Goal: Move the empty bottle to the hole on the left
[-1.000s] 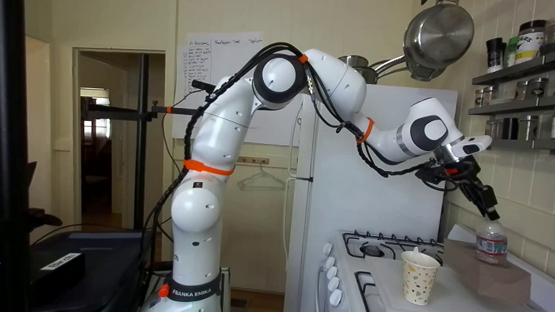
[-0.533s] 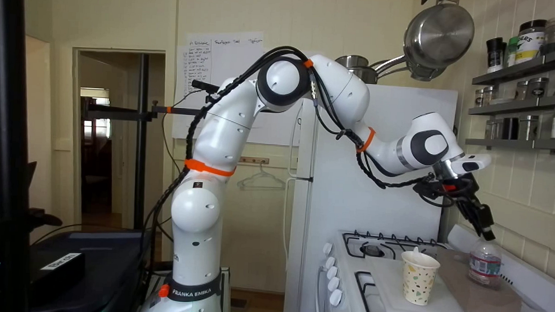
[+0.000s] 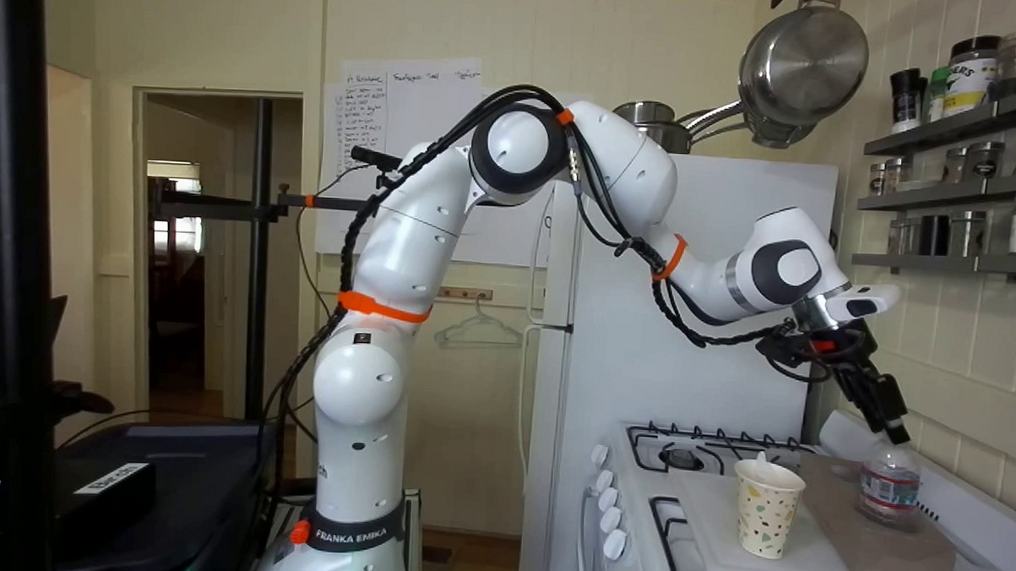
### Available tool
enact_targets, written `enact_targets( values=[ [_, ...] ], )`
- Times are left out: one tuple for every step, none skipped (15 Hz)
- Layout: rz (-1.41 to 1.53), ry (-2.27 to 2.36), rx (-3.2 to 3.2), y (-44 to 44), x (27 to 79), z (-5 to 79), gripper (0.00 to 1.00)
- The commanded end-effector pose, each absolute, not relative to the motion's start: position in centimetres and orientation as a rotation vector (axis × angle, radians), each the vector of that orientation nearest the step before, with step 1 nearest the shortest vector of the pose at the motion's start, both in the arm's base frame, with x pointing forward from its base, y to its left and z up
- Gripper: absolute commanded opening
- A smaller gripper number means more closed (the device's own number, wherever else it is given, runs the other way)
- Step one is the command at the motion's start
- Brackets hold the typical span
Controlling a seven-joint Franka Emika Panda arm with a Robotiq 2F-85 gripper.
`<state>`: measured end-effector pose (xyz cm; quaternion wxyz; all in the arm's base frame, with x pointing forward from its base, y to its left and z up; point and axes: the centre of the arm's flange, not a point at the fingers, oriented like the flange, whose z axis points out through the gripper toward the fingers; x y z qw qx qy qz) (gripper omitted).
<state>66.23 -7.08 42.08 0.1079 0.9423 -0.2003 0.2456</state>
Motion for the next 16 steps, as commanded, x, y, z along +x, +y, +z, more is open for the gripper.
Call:
enact_targets(
  values=[
    [0.732,-0.594,2.779,-6.9,65.1,40.9,0.87],
    [0.735,-0.595,2.780,-6.9,64.7,40.9,0.93],
    [0.748,-0.598,2.780,-7.0,64.3,41.0,1.00],
    [0.764,-0.597,2.785,-7.0,63.9,41.1,1.00],
    [0.795,-0.591,2.787,-7.1,63.4,41.0,1.00],
    [0.824,-0.585,2.793,-7.3,62.9,40.7,1.00],
    [0.849,-0.579,2.803,-7.5,62.4,40.0,1.00],
    [0.865,-0.573,2.811,-7.7,62.1,39.4,1.00],
    [0.879,-0.572,2.817,-8.0,61.7,38.6,1.00],
    [0.885,-0.569,2.818,-8.2,61.4,37.8,1.00],
    [0.896,-0.567,2.817,-8.4,61.1,37.0,1.00],
    [0.903,-0.566,2.819,-8.5,60.8,36.5,1.00],
    [0.914,-0.563,2.820,-8.6,60.5,36.1,1.00],
    [0.936,-0.553,2.816,-8.8,60.3,35.7,1.00],
    [0.952,-0.544,2.815,-8.9,60.1,35.3,1.00],
    [0.963,-0.536,2.808,-9.0,60.0,35.0,1.00]
  ],
)
